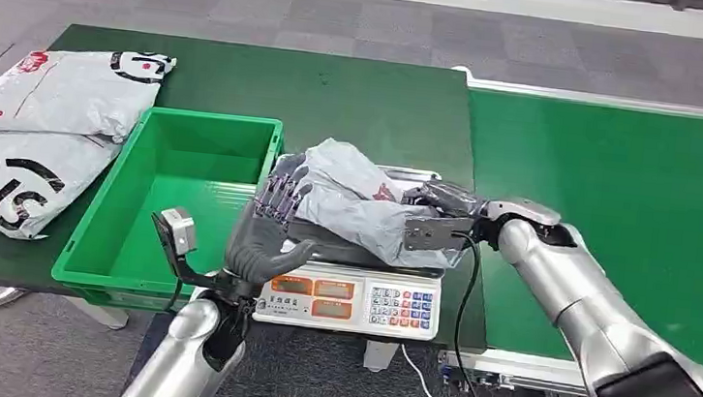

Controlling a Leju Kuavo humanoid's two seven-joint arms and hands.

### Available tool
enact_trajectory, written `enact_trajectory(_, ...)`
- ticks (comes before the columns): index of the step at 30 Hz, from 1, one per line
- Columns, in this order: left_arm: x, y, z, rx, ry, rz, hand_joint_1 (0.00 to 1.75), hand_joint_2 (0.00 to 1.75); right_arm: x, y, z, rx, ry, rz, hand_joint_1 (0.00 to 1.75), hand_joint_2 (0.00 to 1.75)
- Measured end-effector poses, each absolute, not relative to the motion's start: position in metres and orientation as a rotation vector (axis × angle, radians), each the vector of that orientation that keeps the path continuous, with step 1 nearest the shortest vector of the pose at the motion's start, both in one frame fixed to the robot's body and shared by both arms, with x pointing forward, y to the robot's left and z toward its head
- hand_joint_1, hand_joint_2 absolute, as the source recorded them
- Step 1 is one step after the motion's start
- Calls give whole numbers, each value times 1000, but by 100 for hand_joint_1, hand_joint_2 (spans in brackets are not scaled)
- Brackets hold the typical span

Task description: Moved the parcel from conveyor to table for the left to box.

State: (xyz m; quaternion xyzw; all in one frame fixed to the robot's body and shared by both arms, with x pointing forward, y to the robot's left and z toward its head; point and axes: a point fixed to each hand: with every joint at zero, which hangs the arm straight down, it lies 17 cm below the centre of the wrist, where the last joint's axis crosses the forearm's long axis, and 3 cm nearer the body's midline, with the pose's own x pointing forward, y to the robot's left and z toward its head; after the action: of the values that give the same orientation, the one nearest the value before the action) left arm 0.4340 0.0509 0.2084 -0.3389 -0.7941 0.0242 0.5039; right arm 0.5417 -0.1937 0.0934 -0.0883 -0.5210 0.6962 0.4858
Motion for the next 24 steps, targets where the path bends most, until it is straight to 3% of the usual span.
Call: enact_trajectory(24,431,56,205,-808,-1915,76,0,175,530,-179,84,-135,-1220,1733,175,175)
